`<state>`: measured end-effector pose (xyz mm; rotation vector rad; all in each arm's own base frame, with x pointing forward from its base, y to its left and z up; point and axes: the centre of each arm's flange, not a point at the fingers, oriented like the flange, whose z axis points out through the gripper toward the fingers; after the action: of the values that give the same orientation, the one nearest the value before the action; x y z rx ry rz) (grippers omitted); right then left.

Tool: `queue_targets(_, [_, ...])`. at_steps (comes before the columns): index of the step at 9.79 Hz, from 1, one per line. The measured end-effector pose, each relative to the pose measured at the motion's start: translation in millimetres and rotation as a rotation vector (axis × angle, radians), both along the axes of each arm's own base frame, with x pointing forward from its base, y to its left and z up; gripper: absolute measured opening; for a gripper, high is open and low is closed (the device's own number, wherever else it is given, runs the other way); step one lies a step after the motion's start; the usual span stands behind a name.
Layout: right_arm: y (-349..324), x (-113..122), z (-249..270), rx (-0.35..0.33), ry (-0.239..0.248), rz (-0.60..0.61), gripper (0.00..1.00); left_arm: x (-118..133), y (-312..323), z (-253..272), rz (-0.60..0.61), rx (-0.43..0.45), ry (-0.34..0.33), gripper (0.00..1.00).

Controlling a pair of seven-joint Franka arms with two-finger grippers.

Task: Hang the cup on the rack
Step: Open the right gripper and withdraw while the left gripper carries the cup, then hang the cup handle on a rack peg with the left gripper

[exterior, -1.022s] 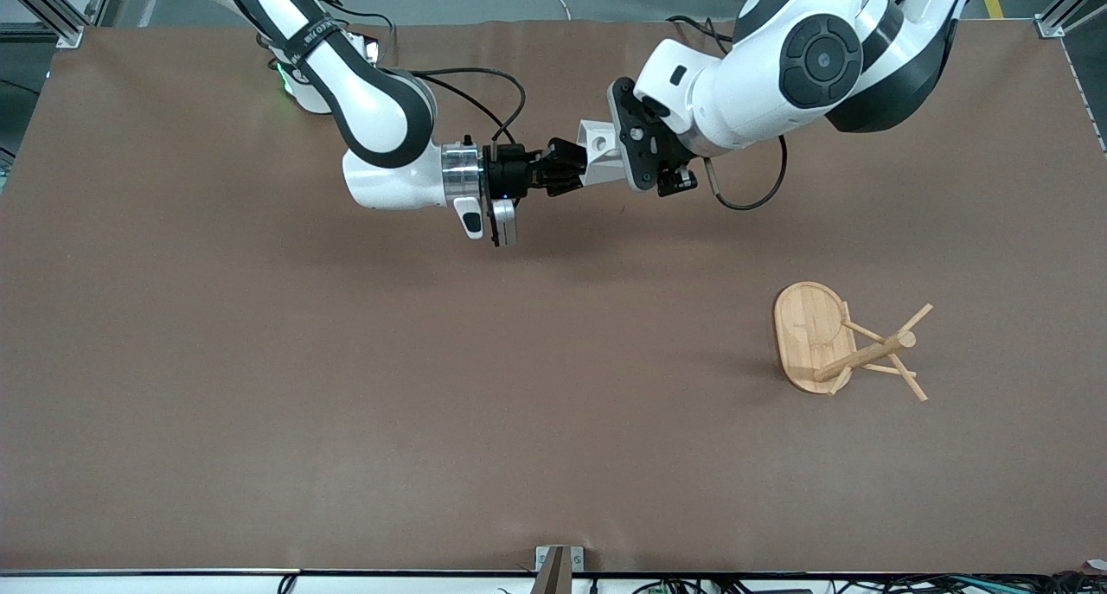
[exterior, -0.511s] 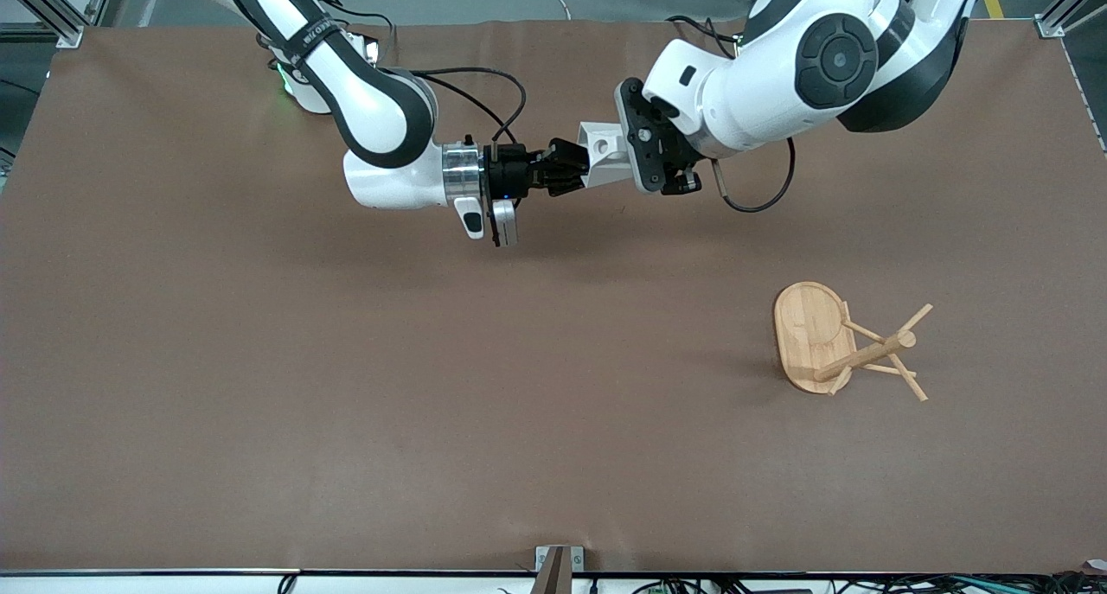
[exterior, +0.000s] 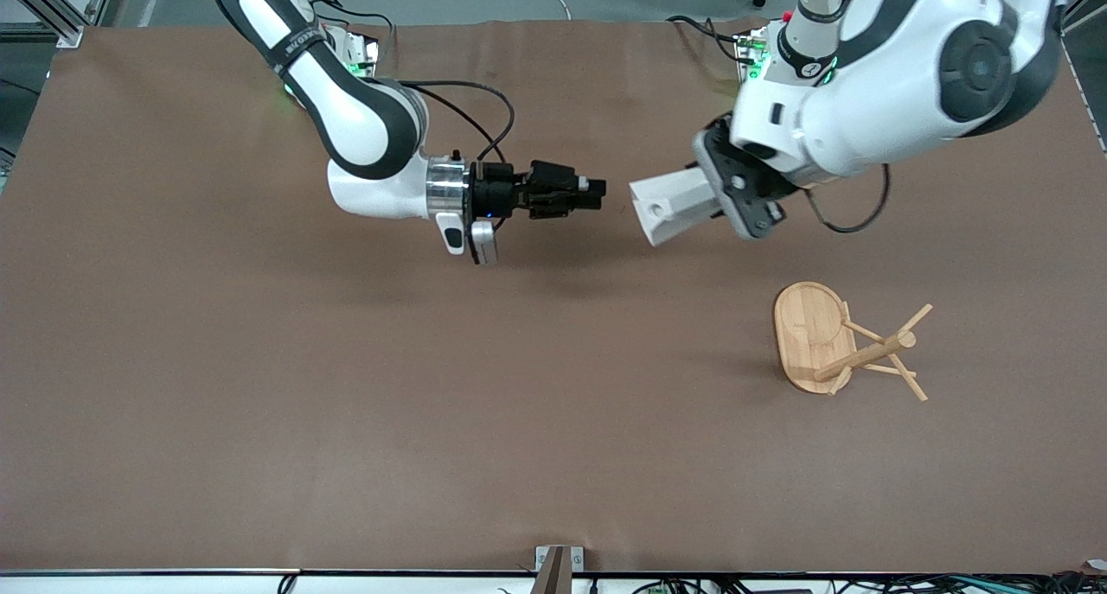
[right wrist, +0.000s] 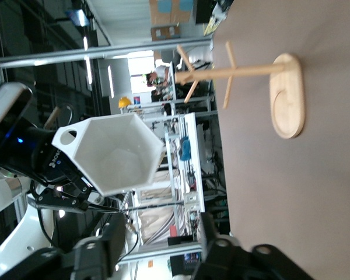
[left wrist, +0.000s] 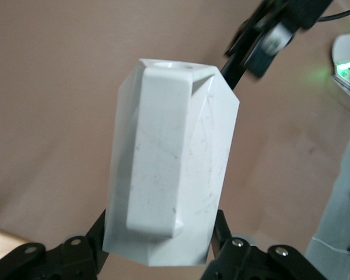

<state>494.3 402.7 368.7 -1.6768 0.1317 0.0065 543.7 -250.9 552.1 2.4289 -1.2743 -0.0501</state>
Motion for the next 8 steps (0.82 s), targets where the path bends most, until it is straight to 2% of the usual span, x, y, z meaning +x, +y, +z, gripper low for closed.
queue_targets(2, [-45.7,31.8,-6.9,-0.08,-0.002,-0.14,0.94,7.1,18.2,-1.6,0.037,0.007,0.002,0.7])
queue_targets(3, [-73.5,46.1,-12.8,-0.156,-0.006,-0.235,1.0,8.5,23.7,-3.1,0.067,0.015,0.002,0.7])
queue_targets(4, [-97.7,53.6,-20.2,-0.263,-0.012,-0.333,1.0,11.5,33.3,-6.7,0.135,0.027,-0.002,0.7])
queue_targets(5, [-114.4,55.8,-26.3,-0.366,-0.039,-0.382,1.0,14.2,46.1,-13.9,0.227,0.047,-0.005,0.7])
queue_targets(6, [-127.4,59.5,-30.1,-0.441,-0.083,-0.382,1.0,14.3,56.1,-24.6,0.324,0.094,-0.013,0.7])
queue_targets(8, [-162.7,78.0,-32.2,-0.537,-0.176,-0.359,1.0,14.9,66.1,-49.0,0.565,0.204,-0.025,0.7])
